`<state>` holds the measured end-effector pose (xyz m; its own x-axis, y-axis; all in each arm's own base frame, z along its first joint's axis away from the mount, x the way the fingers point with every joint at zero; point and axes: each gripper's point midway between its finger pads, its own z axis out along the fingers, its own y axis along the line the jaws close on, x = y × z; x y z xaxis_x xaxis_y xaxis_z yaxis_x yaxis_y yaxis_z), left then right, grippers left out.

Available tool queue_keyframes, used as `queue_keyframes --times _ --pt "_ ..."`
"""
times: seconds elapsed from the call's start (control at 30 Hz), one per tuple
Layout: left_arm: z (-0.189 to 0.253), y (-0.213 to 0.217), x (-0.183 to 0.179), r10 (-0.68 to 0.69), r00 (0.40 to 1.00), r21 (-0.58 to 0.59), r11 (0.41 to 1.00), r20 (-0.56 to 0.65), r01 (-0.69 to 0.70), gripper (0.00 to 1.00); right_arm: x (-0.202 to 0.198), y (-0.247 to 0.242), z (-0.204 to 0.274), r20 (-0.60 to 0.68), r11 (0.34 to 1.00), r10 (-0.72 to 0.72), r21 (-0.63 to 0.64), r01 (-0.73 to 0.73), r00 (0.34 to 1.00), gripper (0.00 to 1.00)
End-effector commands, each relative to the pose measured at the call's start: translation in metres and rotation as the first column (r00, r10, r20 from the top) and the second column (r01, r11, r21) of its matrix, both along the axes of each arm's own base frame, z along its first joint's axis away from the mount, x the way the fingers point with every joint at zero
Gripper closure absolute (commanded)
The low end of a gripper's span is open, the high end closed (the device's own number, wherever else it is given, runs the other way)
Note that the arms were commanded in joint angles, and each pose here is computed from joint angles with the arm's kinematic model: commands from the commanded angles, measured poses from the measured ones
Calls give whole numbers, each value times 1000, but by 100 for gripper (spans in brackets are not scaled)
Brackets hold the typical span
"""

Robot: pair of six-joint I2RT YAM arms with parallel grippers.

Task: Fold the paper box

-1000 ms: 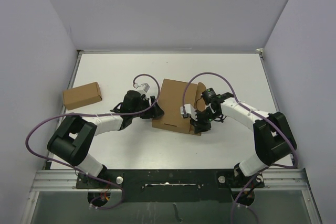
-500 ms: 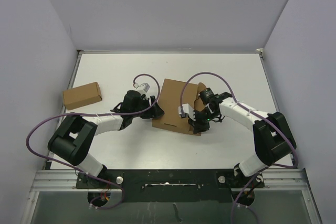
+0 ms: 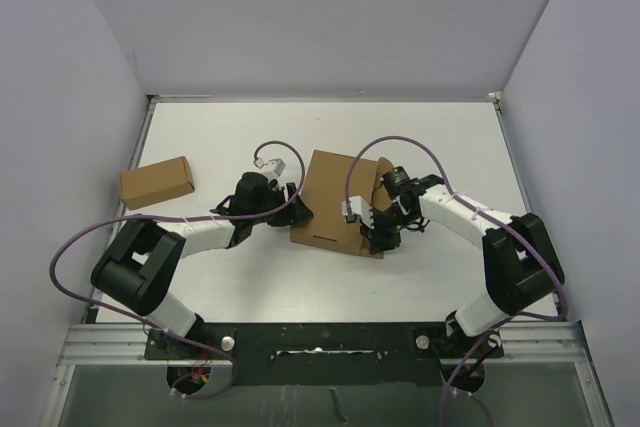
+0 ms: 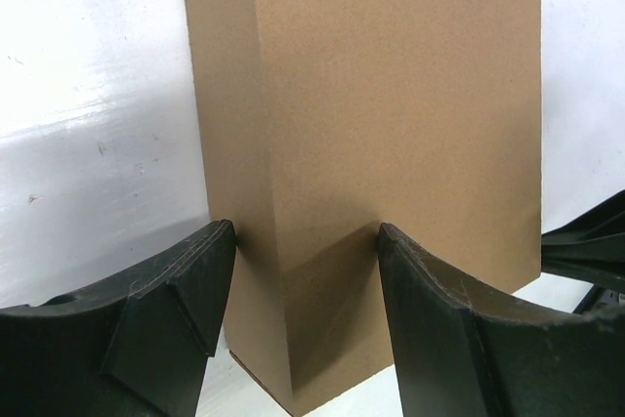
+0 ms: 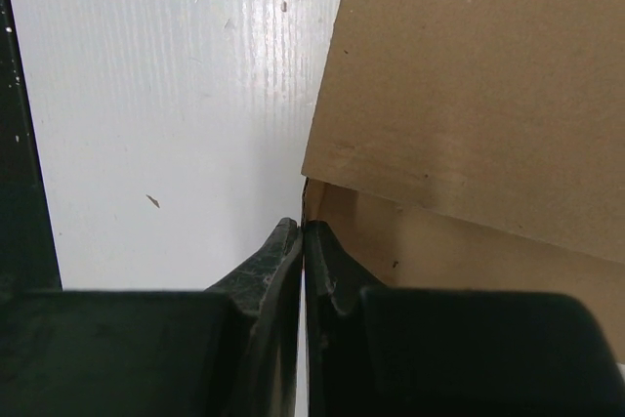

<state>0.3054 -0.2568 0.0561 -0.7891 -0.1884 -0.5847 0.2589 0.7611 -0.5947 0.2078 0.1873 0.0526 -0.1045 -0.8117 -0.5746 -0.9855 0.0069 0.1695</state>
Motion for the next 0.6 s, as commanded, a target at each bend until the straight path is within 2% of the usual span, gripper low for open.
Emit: queue_keyframes --times 0.0,0.23,0.57 --pt "-21 7 -10 -6 998 52 999 -59 9 43 2 3 8 -5 999 14 41 -13 1000 98" --pt "-21 6 -10 -8 998 48 999 -58 11 43 -1 3 4 -35 999 19 34 -18 999 98" --pt "-20 2 -11 -17 998 45 999 -59 19 43 6 16 14 -5 999 -7 51 8 1000 99"
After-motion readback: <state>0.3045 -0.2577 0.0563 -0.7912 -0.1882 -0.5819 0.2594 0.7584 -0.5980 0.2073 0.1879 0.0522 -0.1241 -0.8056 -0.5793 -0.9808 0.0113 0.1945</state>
